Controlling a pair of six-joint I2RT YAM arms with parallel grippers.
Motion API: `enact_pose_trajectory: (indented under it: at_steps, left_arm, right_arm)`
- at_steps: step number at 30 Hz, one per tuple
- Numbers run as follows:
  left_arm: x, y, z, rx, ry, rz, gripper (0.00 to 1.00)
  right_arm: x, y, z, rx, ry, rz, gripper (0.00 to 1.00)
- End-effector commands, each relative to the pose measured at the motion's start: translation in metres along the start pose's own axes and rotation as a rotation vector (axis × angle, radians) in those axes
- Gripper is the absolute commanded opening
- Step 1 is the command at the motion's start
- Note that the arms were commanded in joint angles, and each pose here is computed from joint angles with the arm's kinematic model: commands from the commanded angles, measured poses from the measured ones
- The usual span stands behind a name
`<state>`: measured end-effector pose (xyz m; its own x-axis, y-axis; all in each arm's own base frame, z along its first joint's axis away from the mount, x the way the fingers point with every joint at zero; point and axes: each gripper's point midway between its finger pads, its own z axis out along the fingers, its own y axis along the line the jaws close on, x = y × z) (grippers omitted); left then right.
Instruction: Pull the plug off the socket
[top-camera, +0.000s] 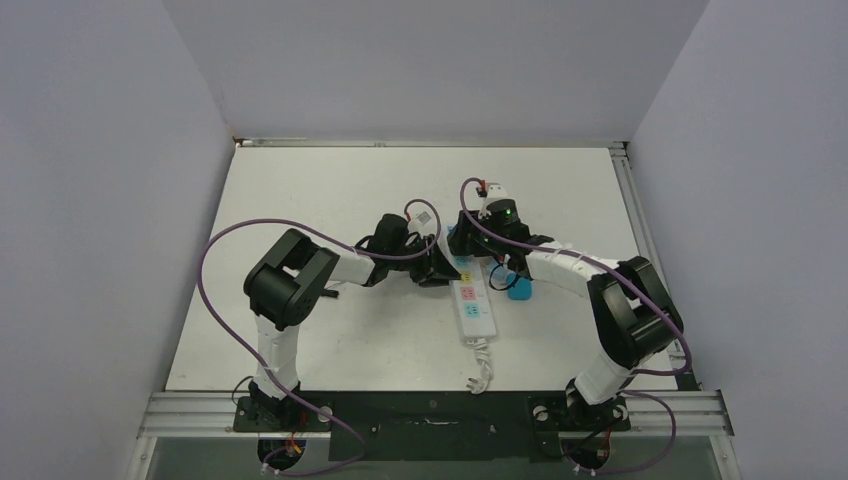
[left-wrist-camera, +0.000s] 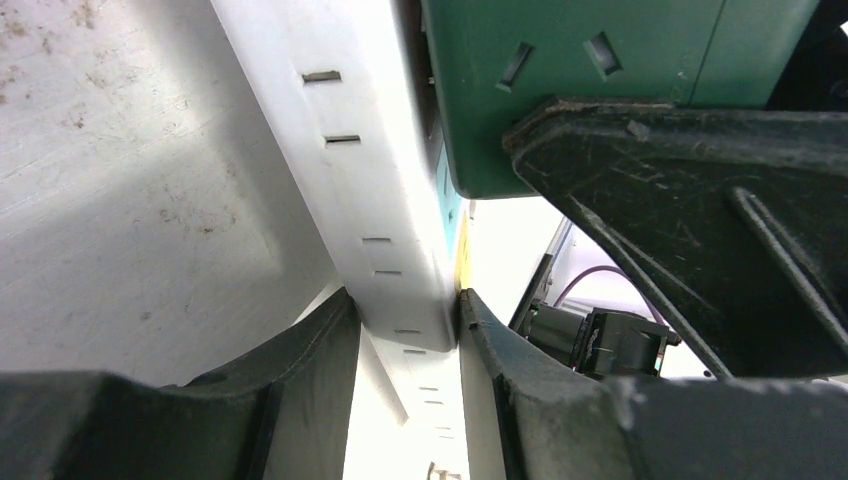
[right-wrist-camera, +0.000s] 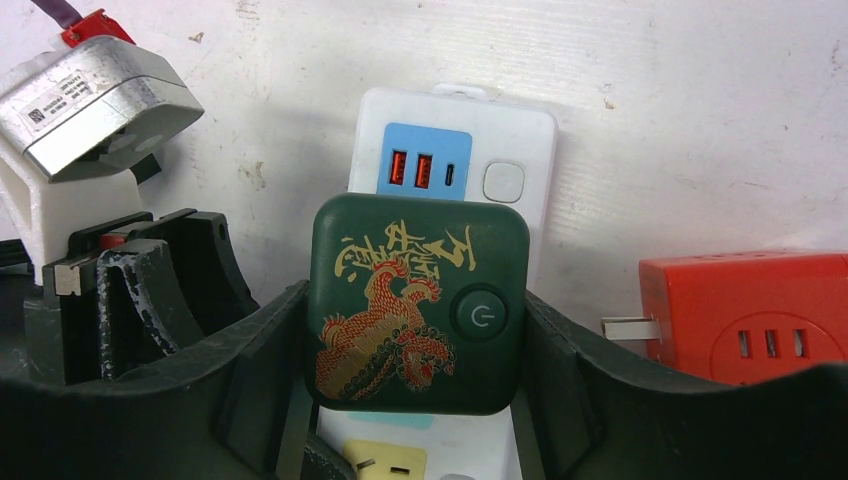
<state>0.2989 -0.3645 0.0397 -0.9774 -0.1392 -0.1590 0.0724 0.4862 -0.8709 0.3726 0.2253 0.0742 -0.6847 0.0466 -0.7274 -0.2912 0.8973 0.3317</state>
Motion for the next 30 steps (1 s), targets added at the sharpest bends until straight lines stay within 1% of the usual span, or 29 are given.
enact_pose_trajectory:
  at_steps: [1, 5, 9, 17, 21, 30]
  left_arm:
    - [-0.0135, 0.0593, -0.0009, -0.198, -0.072, 0.022, 0.00]
    - [-0.0170, 0.0606, -0.0023, -0.221, -0.075, 0.055, 0.00]
    - [-0.0191, 0.0608, -0.0036, -0.239, -0.076, 0.083, 0.00]
    - [-0.0199, 0.0593, -0.0041, -0.243, -0.072, 0.100, 0.00]
    - [-0.0200, 0.0605, -0.0038, -0.247, -0.072, 0.100, 0.00]
    - [-0.0181, 0.0604, -0.0027, -0.245, -0.065, 0.102, 0.00]
  right_arm:
    - [-0.0224, 0.0005, -0.0170, 0.001, -0.043, -0.036, 0.05]
    - [-0.0322, -0.0018, -0.0221, 0.075, -0.066, -0.083, 0.05]
    - [-0.0288, -0.0038, -0.0250, 0.169, -0.043, -0.143, 0.05]
    - [-0.0275, -0.0012, -0.0244, 0.225, -0.022, -0.201, 0.05]
    - [-0.0295, -0.0032, -0.0244, 0.232, -0.021, -0.193, 0.05]
    - [-0.0265, -0.0057, -0.0187, 0.073, 0.031, -0.052, 0.05]
